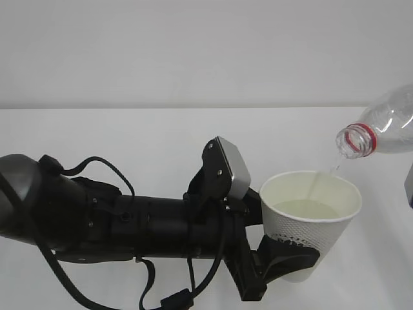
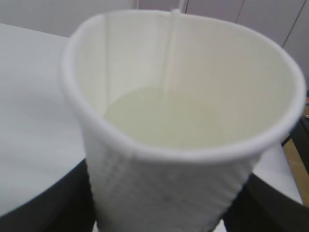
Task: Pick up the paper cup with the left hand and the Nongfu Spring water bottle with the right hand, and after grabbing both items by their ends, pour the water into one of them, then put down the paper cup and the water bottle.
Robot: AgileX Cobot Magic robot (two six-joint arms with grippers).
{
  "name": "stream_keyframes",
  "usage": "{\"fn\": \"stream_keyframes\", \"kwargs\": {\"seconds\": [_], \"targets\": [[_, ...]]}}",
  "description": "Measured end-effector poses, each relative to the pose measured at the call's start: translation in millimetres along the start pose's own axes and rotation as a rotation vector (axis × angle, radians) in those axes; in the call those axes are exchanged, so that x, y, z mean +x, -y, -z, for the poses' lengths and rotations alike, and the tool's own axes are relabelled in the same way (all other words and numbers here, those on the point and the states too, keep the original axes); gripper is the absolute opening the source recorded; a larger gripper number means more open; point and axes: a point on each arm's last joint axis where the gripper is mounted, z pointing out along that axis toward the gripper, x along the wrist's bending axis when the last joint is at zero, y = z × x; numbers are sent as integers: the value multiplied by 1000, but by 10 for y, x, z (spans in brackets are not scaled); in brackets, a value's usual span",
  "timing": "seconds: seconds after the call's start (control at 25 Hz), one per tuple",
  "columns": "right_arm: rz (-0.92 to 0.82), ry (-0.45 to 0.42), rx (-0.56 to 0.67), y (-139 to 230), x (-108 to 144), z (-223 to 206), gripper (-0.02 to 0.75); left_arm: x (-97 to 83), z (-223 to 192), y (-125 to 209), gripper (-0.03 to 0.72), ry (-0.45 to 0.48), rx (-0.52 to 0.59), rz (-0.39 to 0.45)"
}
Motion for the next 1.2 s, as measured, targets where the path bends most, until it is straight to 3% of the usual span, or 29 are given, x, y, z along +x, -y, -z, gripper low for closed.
{"fn": "stream_keyframes", "kwargs": {"seconds": [1.2], "targets": [[10, 0, 1, 1, 0, 0, 495, 0, 0, 0, 517, 0, 0, 0]]}}
